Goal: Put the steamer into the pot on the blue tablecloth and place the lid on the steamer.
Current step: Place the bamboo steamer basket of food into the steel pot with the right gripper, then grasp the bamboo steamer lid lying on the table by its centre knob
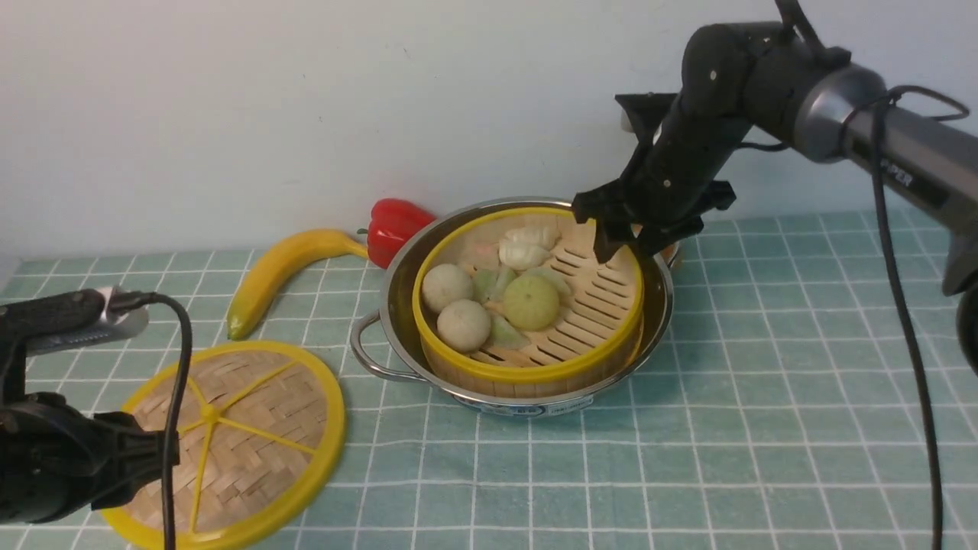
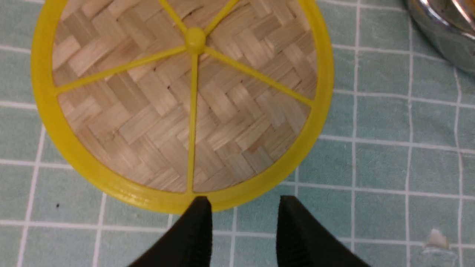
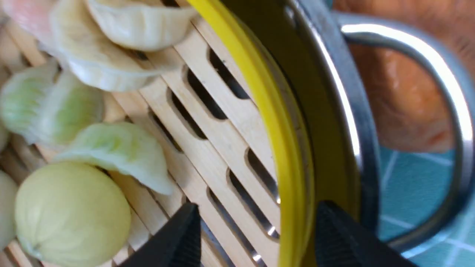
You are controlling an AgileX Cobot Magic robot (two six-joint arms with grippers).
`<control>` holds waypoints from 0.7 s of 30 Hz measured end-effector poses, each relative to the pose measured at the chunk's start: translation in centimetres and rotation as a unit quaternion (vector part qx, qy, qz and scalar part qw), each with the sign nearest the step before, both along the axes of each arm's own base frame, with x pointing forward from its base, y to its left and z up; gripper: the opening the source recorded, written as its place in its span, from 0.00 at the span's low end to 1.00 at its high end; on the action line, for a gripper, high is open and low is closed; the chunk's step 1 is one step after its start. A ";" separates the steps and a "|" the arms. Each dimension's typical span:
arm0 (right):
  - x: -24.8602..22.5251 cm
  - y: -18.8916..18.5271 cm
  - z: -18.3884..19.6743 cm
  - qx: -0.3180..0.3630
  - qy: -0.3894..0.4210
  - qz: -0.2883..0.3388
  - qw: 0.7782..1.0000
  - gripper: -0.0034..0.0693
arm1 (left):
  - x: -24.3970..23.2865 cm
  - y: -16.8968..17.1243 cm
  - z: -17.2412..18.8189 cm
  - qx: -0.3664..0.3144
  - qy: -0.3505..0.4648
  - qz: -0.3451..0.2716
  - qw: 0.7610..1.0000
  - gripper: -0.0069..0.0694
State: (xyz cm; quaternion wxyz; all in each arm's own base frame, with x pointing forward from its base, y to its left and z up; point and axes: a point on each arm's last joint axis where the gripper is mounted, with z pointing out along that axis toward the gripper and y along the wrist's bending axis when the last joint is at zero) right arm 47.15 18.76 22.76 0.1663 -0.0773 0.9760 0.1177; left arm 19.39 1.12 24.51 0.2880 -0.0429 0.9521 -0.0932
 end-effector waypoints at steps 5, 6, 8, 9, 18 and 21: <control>-1.8 -1.3 7.3 -0.013 -0.084 0.012 0.996 0.64 | 2.8 0.3 0.3 -0.006 0.000 -0.010 1.000 0.41; -2.3 -1.5 8.9 -0.010 -0.099 0.012 0.995 0.64 | 3.6 0.5 0.2 -0.005 0.003 -0.011 1.000 0.41; -4.3 -2.2 13.4 0.006 -0.144 0.011 0.989 0.64 | 5.1 0.7 0.1 -0.007 0.009 -0.010 1.000 0.41; -5.5 -2.7 15.7 0.016 -0.169 0.011 0.985 0.64 | 6.0 0.9 0.0 -0.007 0.013 -0.011 1.000 0.41; -21.5 -8.1 33.3 0.109 -0.381 0.023 0.918 0.64 | 13.0 2.1 -3.8 -0.011 0.085 -0.027 0.996 0.41; -26.5 -9.9 36.1 0.123 -0.431 0.028 0.894 0.64 | 13.9 2.4 -5.0 -0.004 0.112 -0.039 0.993 0.41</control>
